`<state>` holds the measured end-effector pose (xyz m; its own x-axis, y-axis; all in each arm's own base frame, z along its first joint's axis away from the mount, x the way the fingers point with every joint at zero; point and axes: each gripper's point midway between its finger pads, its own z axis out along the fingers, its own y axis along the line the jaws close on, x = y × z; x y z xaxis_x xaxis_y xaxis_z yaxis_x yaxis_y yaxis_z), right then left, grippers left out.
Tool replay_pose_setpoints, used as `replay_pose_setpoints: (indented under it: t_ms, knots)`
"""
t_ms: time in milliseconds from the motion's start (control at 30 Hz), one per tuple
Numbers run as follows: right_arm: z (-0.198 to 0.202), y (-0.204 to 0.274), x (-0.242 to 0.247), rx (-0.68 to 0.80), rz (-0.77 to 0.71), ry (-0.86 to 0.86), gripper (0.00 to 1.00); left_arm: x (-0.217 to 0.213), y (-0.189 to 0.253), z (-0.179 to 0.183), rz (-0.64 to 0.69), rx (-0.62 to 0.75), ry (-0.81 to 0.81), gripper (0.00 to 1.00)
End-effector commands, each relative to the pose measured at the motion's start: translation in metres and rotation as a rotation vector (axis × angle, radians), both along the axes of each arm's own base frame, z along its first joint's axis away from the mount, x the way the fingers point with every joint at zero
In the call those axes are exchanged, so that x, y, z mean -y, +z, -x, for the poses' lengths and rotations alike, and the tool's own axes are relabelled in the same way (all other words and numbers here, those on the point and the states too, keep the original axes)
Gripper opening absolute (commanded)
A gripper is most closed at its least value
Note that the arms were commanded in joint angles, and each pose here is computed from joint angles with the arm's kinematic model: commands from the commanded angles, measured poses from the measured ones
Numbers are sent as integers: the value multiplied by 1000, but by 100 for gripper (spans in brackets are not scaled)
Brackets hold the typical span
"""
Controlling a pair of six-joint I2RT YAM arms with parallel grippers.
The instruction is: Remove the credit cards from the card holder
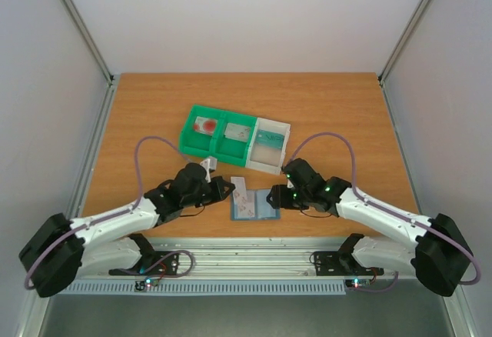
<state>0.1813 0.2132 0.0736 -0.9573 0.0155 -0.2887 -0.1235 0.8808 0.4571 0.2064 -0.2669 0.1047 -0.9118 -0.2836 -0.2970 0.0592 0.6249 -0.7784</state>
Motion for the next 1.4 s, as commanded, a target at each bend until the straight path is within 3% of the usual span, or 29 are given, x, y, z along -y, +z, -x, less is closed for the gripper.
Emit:
replay_pose_setpoints:
  t_ms: [0,267,633,967,1233,1367]
  knots:
    - [3,26,-4,15,-55,7,65,-26,18,-10,-74,103,97,1]
    - [9,53,1,71,-95,25,98,-66,73,-40,-143,281,317,1]
    - [16,90,5,125,-161,35,98,-84,94,-110,-104,342,696,0]
    - [22,106,10,165,-152,84,98,-54,93,-171,57,327,865,1]
    - [25,114,14,198,-170,87,98,-49,79,-194,56,311,957,1]
    - [22,113,20,222,-155,59,98,-49,58,-196,54,237,1011,0]
